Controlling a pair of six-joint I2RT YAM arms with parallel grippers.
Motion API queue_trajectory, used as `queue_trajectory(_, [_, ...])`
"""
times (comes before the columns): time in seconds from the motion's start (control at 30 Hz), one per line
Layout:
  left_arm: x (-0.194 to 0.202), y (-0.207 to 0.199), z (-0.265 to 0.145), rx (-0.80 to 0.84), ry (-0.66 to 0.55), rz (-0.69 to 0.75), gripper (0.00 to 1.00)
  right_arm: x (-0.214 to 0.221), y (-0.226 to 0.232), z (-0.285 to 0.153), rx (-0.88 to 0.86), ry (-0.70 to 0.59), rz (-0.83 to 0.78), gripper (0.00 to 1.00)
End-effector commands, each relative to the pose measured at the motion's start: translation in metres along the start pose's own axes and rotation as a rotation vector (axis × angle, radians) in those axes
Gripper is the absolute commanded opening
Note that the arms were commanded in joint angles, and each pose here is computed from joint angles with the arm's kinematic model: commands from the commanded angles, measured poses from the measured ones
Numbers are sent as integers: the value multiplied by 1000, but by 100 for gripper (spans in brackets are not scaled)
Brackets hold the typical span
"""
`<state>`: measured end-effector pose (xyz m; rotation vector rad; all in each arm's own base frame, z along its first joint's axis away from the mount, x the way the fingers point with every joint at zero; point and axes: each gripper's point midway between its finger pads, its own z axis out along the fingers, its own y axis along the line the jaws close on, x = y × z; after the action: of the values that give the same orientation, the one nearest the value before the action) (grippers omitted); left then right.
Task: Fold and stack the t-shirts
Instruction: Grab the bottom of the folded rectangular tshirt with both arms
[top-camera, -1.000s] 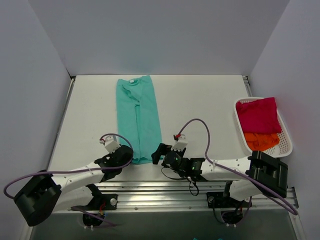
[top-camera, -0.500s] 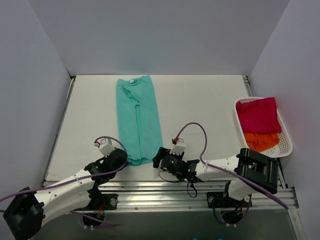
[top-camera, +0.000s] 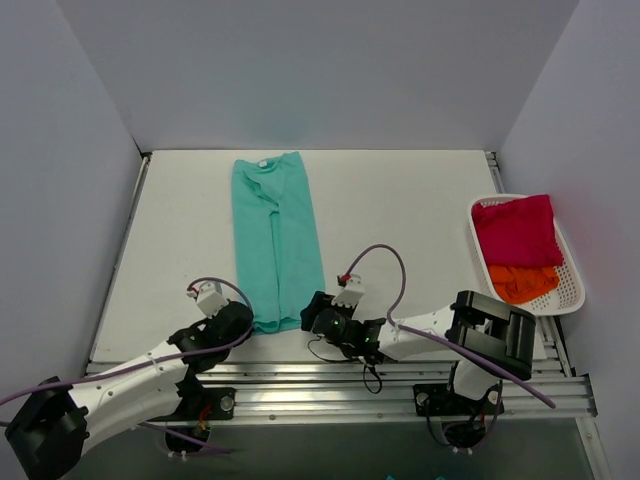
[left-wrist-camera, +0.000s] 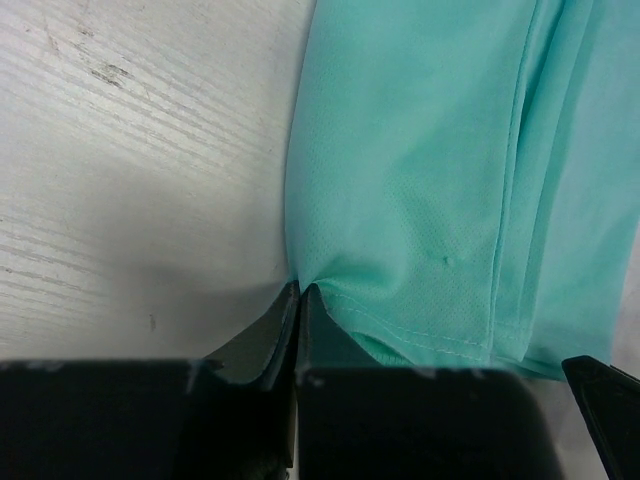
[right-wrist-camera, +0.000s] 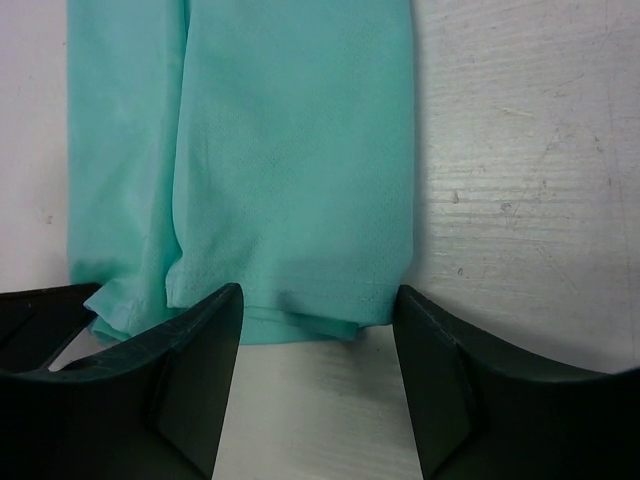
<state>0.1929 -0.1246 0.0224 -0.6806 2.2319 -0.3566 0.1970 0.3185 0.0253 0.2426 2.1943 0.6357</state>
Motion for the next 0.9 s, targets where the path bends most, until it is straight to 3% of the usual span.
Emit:
queue_trajectory(0.0, [3,7,-2,-10,6,5,5,8,-22,4,76,15,-59,57])
queue_trajectory(0.23, [3,7,-1,-13,7,7,2,7,-26,3,83,18,-65,22])
queue_trajectory(0.37, [3,7,-1,-14,7,8,2,7,-31,2,95,17,-66,8])
queue_trajectory(0.5, [2,3,-4,-4,16,19,2,8,-35,-1,107,24,-76,0])
queue_trajectory(0.87, [-13,-8,-33,73,24,16,2,-17,-48,-26,146,-16,-87,0])
